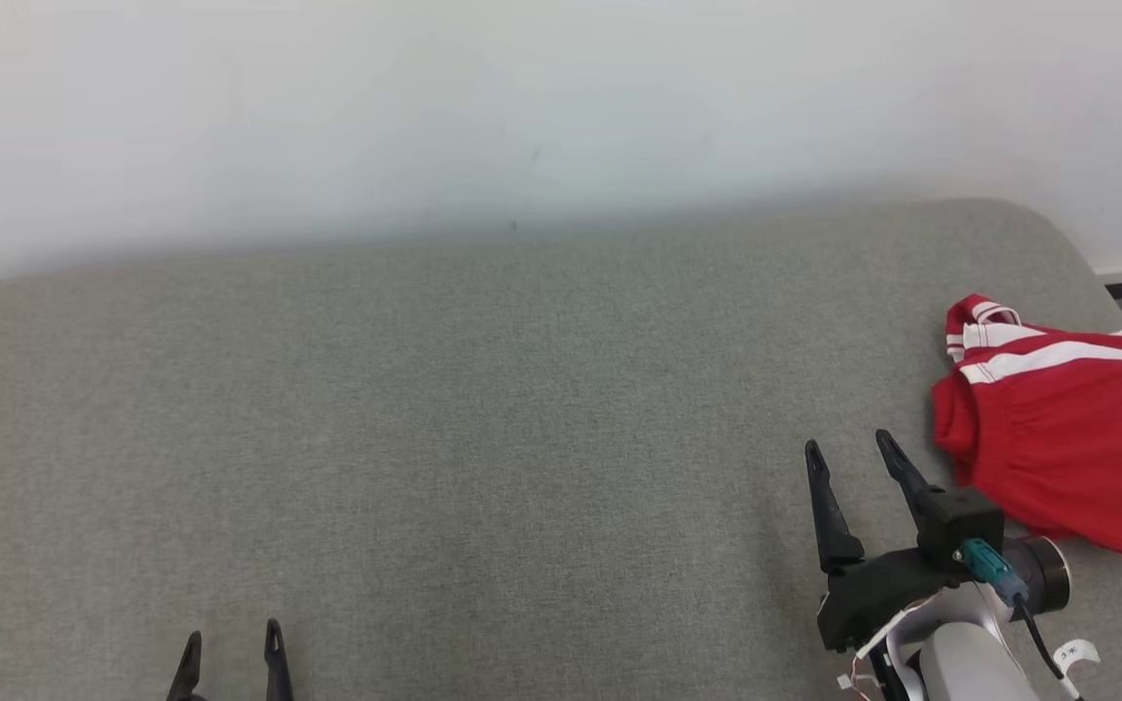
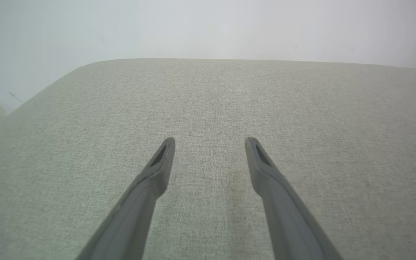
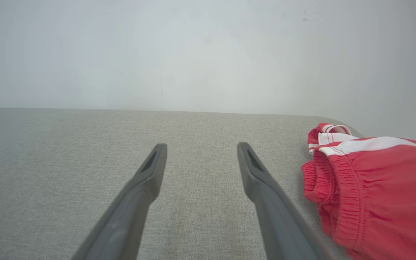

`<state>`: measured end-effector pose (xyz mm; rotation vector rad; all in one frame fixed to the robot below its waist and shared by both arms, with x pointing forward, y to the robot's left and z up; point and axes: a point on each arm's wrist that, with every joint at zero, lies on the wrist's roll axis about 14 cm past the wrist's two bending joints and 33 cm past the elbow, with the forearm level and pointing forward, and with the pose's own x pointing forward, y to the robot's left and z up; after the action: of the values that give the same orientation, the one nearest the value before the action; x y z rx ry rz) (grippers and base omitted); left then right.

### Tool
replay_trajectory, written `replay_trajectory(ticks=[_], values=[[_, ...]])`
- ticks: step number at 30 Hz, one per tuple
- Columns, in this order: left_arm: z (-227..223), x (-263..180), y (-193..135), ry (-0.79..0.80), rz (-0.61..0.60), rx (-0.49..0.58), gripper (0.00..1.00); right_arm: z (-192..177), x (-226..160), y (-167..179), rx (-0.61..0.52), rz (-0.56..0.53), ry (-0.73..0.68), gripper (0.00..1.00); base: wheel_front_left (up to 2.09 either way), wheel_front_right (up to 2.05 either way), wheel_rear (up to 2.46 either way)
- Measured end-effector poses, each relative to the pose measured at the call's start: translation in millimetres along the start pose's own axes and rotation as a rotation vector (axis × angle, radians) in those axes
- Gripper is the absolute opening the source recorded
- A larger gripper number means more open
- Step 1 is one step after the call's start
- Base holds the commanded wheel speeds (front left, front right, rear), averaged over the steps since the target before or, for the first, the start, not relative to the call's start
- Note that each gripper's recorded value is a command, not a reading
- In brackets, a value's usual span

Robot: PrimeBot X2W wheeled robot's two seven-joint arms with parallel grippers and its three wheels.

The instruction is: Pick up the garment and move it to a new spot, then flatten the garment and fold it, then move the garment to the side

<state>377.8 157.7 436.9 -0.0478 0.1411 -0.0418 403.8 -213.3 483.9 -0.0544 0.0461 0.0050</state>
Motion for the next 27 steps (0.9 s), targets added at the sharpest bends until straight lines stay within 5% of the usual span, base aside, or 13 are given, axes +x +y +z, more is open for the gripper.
replay_trajectory(ticks=[27], values=[[18.4, -23.5, 25.5, -0.067, 0.078, 0.013, 1.00, -8.3, -31.9, 35.2, 0.090, 0.069, -0.011, 1.00, 0.00, 0.00, 0.00]])
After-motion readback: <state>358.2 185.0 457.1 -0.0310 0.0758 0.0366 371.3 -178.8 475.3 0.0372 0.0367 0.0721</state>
